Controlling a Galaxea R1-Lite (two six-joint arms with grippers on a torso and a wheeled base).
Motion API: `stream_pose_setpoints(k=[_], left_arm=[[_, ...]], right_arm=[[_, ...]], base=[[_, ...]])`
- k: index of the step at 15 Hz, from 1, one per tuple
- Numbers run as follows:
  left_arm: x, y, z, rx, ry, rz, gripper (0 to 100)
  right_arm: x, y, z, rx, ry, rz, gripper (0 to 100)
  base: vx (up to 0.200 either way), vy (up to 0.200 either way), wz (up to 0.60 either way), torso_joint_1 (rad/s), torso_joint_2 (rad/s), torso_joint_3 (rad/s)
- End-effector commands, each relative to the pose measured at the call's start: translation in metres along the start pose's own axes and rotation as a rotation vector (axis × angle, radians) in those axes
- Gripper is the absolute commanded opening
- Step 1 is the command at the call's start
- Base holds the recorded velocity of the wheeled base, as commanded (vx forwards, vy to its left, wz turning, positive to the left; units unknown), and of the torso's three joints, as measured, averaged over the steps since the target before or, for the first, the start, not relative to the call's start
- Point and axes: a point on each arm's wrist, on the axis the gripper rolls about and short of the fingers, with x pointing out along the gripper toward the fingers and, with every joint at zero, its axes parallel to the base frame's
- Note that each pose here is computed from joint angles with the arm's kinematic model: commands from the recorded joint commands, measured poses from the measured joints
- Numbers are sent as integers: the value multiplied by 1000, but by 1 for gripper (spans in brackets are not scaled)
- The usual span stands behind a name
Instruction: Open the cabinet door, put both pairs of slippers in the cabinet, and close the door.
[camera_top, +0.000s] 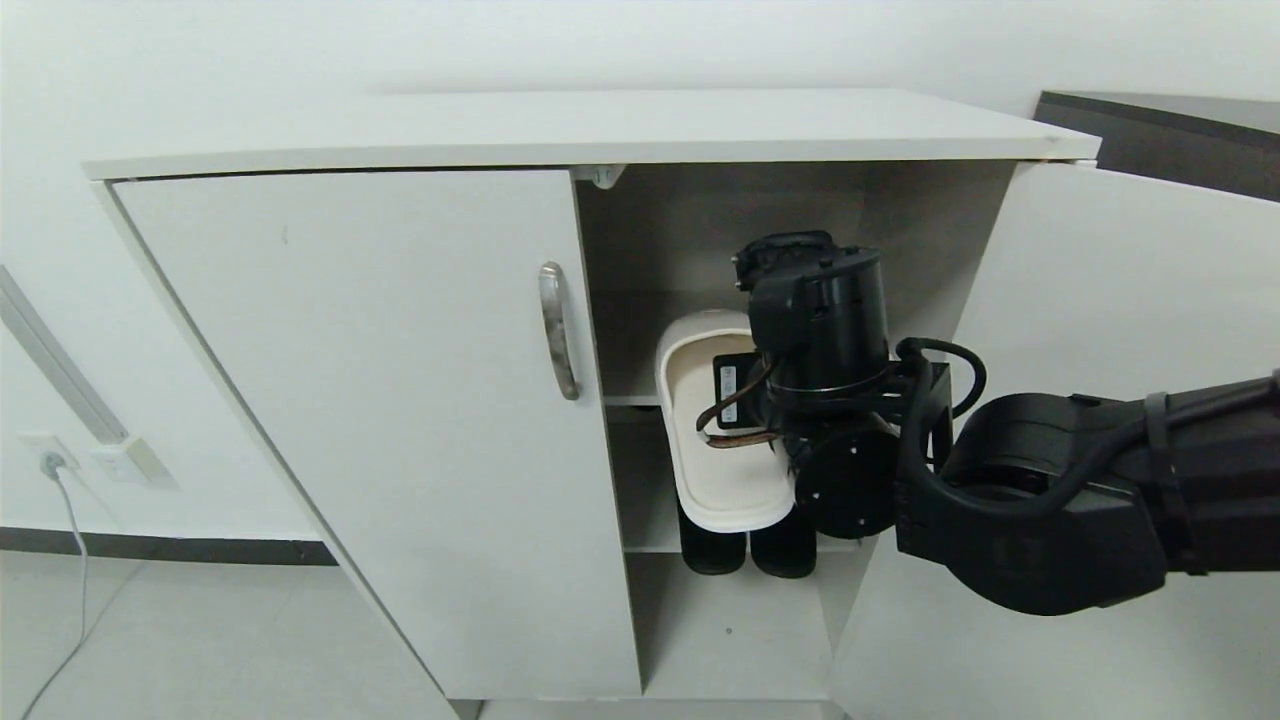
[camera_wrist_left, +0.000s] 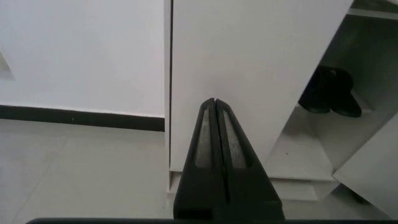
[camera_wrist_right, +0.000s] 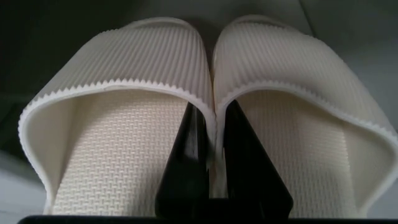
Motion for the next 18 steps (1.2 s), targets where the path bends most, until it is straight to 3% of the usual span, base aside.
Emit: stream_pose_setpoints(k=[1,8,18], left_arm=[[0,0,0,-2,2,1,0],[0,0,0,-2,2,1,0],[0,0,0,-3,1,2,0]], right_arm=[[3,2,-4,-8,8,1,0],[41,4,-6,14,1,-31,0],[74,10,16,29,-5,-50,0]], base=[[200,0,0,2,2,2],[0,0,0,0,0,0],[0,0,0,0,0,0]])
